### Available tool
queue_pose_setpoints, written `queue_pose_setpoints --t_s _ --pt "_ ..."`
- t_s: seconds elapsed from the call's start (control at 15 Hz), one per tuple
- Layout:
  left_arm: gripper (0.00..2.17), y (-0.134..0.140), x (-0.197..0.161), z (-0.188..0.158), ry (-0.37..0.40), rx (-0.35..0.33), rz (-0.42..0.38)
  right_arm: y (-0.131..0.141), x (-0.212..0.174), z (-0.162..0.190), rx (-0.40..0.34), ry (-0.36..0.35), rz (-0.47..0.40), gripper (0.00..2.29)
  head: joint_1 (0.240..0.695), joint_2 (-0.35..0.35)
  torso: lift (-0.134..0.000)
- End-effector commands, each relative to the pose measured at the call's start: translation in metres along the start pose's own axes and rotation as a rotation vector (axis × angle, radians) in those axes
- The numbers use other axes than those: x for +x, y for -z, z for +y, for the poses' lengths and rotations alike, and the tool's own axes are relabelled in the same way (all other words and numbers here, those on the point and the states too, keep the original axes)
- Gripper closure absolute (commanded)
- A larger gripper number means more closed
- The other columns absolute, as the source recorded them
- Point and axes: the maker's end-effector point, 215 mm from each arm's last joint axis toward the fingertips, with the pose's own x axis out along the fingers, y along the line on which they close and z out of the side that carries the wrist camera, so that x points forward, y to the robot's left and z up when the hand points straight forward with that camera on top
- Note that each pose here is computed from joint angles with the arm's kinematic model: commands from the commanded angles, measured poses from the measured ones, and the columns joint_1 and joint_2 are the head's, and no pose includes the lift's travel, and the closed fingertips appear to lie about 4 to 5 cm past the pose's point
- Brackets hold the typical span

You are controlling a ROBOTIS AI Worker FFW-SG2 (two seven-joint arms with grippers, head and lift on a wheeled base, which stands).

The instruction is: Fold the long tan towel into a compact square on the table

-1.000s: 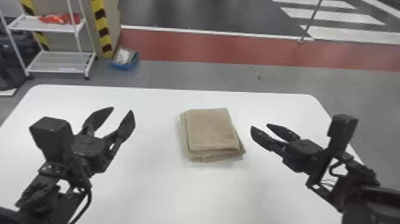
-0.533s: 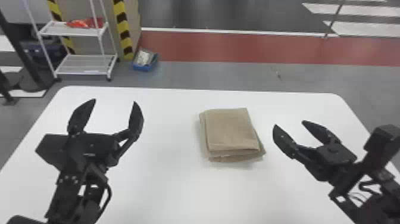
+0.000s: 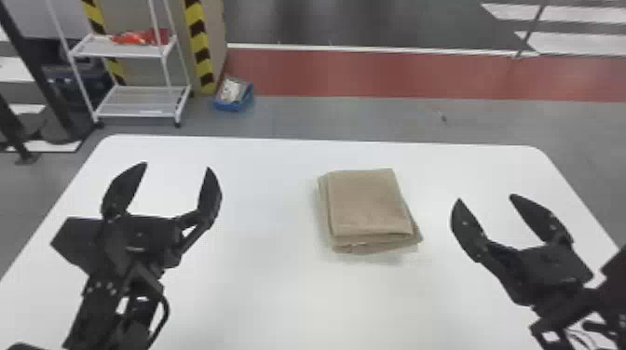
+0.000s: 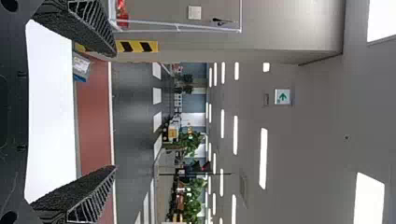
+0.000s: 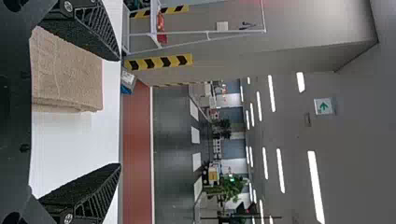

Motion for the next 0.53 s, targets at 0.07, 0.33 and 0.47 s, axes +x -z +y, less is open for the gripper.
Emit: queue_pose_setpoints --t_s 0.07,0.33,0.47 --pt "0.03 0.0034 0.0006 0.0021 0.001 0.003 0.012 -0.0015 -0.0063 -0.009 0.013 0.042 -0.004 0.08 0.695 -0.07 -0.124" --pt "0.03 0.0056 -0.0017 -0.0019 0.002 0.001 0.016 -0.003 -0.0056 -0.0099 0.019 0.056 -0.01 0.08 0.695 -0.077 -0.124" --pt "0.03 0.0041 -0.0028 -0.0007 -0.003 0.002 0.015 -0.0022 -0.0061 -0.0093 0.021 0.059 -0.007 0.08 0.695 -0.079 -0.124"
